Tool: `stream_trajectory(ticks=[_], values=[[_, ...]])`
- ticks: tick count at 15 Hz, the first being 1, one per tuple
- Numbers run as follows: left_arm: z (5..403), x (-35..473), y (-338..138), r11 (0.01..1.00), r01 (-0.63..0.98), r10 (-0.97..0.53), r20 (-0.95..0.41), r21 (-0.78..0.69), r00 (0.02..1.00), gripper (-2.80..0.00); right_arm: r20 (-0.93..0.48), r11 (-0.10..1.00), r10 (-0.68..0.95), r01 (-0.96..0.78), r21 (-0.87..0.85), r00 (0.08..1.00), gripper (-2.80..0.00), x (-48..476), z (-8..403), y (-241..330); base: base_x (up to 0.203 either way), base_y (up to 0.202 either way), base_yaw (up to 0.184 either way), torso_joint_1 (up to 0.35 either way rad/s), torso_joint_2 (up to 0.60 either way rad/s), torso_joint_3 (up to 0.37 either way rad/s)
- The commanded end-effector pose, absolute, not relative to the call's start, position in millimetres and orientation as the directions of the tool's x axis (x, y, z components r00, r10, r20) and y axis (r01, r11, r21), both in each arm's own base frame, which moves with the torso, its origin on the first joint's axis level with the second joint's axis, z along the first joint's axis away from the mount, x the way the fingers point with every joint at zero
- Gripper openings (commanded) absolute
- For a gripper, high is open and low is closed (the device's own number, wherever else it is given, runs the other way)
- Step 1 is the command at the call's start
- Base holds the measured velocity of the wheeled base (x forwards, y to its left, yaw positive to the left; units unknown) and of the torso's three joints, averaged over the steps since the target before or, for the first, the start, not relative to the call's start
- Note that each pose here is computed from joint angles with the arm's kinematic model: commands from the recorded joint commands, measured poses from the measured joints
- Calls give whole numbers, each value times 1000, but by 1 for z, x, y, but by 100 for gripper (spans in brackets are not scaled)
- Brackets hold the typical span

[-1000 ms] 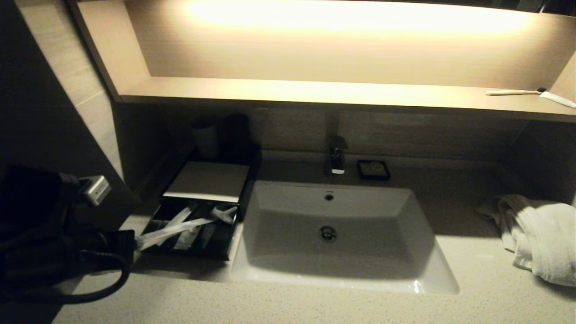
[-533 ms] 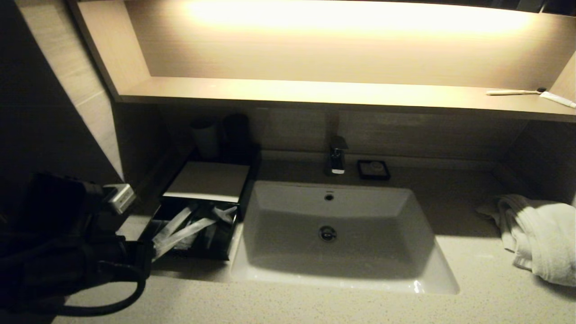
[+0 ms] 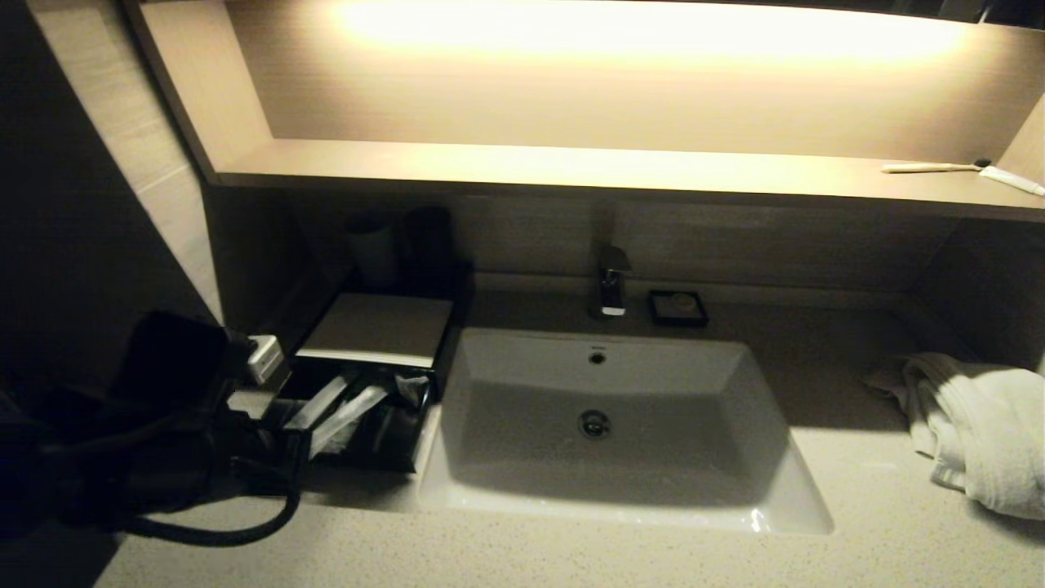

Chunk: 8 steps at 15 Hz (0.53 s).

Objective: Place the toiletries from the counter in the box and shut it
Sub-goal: Place the bathroom toiletry into the drawer

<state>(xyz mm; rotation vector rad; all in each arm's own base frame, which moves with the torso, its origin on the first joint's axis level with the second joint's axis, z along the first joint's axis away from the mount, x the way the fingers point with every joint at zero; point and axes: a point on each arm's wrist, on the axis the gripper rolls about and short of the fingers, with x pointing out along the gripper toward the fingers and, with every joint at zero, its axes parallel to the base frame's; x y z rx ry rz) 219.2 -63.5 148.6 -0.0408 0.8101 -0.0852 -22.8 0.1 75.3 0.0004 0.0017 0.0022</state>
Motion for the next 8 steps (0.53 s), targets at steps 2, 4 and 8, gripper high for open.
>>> stream_trajectory(ticks=[2,4,8], values=[[135,240,-70,997,48,-81,-721,-66,688,-280,-2,1000,2,-2,0,1000,-280,-23,75,0,0,0,0,0,0,0],[130,248,-72,997,45,-77,-725,-63,685,-280,-2,1000,3,-3,0,1000,-280,-23,75,0,0,0,0,0,0,0],[127,267,-78,997,37,-74,-726,-67,684,-280,-2,1000,2,-2,0,1000,-280,-23,75,0,0,0,0,0,0,0]])
